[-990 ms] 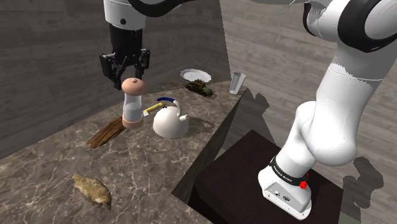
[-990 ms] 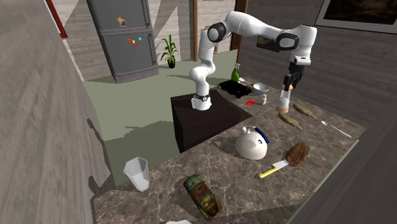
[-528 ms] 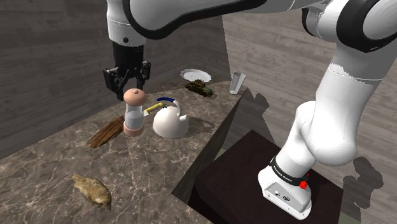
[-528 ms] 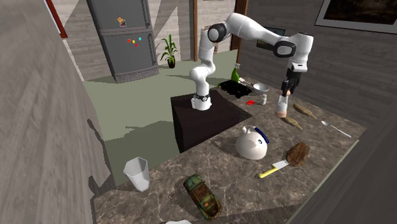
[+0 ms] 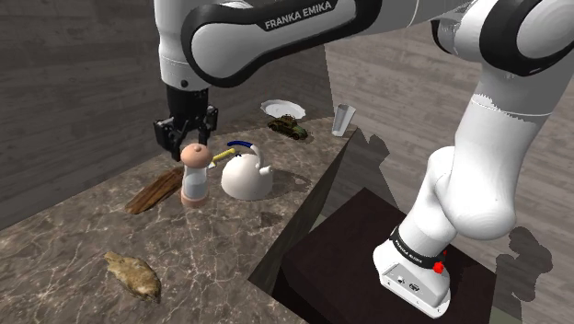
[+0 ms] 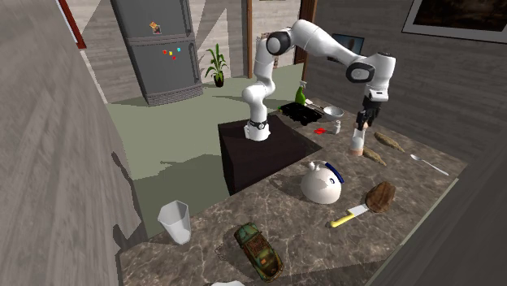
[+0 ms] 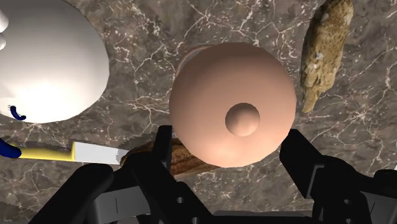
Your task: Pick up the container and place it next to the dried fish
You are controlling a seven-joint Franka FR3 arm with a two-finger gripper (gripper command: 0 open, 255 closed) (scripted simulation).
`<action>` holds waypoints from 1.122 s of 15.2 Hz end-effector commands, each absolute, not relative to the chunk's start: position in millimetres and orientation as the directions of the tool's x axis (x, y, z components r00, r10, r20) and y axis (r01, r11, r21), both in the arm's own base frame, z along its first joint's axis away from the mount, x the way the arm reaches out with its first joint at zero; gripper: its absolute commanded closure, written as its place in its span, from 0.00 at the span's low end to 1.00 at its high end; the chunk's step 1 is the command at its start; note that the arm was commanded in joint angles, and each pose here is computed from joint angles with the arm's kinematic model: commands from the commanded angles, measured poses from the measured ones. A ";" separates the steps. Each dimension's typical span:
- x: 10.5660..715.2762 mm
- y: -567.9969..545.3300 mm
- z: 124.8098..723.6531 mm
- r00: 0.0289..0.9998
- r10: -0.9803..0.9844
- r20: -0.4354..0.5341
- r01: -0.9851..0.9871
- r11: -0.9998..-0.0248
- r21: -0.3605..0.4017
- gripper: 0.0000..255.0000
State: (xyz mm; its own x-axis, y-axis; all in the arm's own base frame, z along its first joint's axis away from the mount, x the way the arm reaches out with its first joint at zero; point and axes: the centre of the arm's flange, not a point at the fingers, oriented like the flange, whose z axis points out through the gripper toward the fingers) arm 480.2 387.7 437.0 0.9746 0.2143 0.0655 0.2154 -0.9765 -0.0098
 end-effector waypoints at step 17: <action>481.3 387.9 341.4 0.975 0.214 0.066 0.215 -0.976 -0.010 1.00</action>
